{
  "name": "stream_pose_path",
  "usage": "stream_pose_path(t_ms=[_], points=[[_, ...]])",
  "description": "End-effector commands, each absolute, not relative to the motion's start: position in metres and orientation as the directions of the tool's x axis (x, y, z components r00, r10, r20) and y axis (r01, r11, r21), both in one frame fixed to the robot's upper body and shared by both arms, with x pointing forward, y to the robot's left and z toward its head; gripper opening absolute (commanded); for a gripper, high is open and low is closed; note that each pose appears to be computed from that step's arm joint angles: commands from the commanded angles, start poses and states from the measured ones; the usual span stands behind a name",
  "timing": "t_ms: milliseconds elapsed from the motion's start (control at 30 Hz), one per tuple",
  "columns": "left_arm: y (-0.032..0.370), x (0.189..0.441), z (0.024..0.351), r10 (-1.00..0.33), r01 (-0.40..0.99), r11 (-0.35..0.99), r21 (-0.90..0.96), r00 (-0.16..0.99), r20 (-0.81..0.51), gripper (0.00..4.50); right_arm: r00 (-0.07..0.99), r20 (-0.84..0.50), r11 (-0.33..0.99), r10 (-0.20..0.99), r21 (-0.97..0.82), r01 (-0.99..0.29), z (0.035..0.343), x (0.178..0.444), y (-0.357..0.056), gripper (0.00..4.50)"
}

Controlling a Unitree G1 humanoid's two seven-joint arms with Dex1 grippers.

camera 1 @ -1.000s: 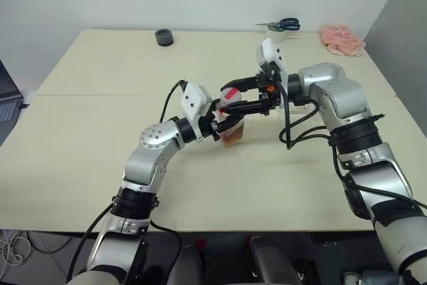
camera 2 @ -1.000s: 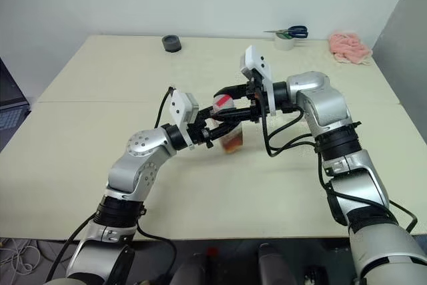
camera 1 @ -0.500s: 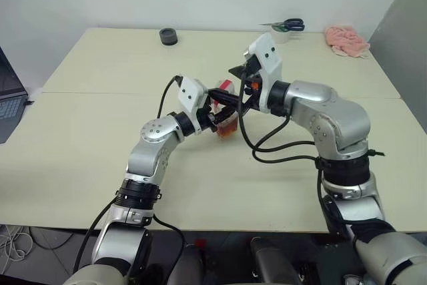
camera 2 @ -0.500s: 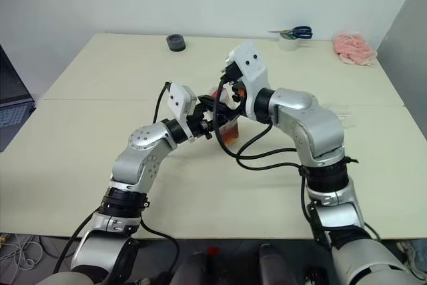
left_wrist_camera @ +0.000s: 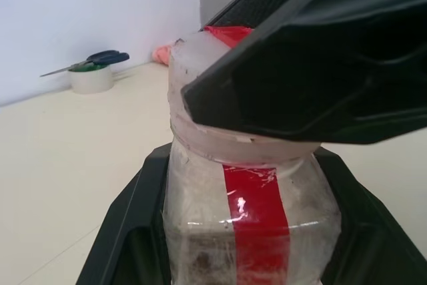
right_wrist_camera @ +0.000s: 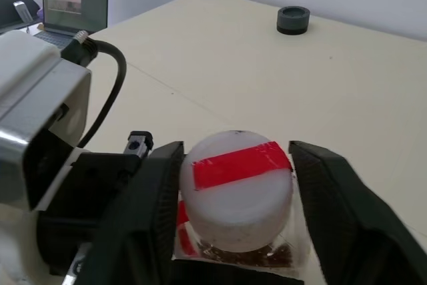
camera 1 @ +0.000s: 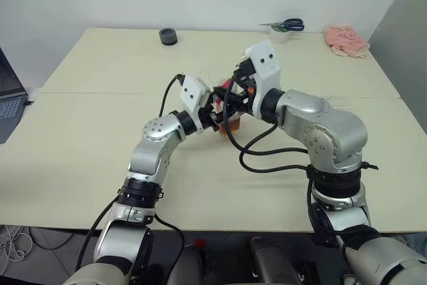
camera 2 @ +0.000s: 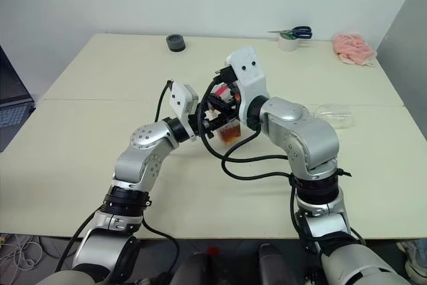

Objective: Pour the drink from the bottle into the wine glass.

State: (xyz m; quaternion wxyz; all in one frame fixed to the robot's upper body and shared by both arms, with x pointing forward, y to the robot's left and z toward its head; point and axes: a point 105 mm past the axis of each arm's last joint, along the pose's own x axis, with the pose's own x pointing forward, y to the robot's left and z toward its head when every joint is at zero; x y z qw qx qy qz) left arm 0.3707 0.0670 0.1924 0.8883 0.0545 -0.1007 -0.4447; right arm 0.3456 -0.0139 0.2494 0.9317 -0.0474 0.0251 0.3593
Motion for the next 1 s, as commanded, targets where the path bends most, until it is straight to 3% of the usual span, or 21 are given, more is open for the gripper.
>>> stream_pose_path(t_ms=[33,133,167,200,233,333,367,567,733,1000], points=[[0.067,0.369,0.214,-0.798,0.762,0.602,0.239,0.569,0.196,2.16,0.763,-0.028,0.760,0.645,-0.083,-0.645,0.263,0.348,-0.020,1.85],[0.068,0.370,0.214,-0.795,0.759,0.606,0.239,0.574,0.196,2.13,0.748,-0.034,0.741,0.663,-0.114,-0.662,0.264,0.352,-0.019,1.85],[0.068,0.369,0.214,-0.796,0.759,0.606,0.237,0.574,0.195,2.13,0.692,-0.043,0.683,0.720,-0.132,-0.719,0.264,0.353,-0.013,1.85],[0.069,0.369,0.214,-0.796,0.761,0.605,0.236,0.573,0.194,2.13,0.612,-0.053,0.599,0.789,-0.151,-0.786,0.263,0.351,-0.007,1.85],[0.069,0.369,0.213,-0.797,0.763,0.603,0.233,0.572,0.192,2.13,0.441,-0.103,0.419,0.892,-0.177,-0.890,0.255,0.337,0.003,1.85],[0.068,0.369,0.212,-0.801,0.768,0.598,0.230,0.568,0.187,2.13,0.009,-0.245,-0.040,0.969,-0.193,-0.980,0.229,0.300,0.004,1.85],[0.067,0.369,0.210,-0.805,0.772,0.593,0.230,0.565,0.182,2.13,-0.015,-0.258,-0.069,0.966,-0.200,-0.977,0.228,0.308,0.004,1.85],[0.067,0.367,0.210,-0.804,0.770,0.594,0.233,0.566,0.181,2.12,-0.044,-0.273,-0.113,0.961,-0.243,-0.964,0.235,0.335,0.000,1.85],[0.073,0.368,0.211,-0.790,0.754,0.613,0.236,0.584,0.185,2.11,-0.001,-0.223,-0.049,0.975,-0.211,-0.976,0.245,0.343,-0.007,1.85],[0.075,0.371,0.212,-0.788,0.750,0.615,0.242,0.590,0.176,2.11,0.201,-0.085,0.173,0.976,-0.265,-0.949,0.278,0.341,-0.021,4.50]])
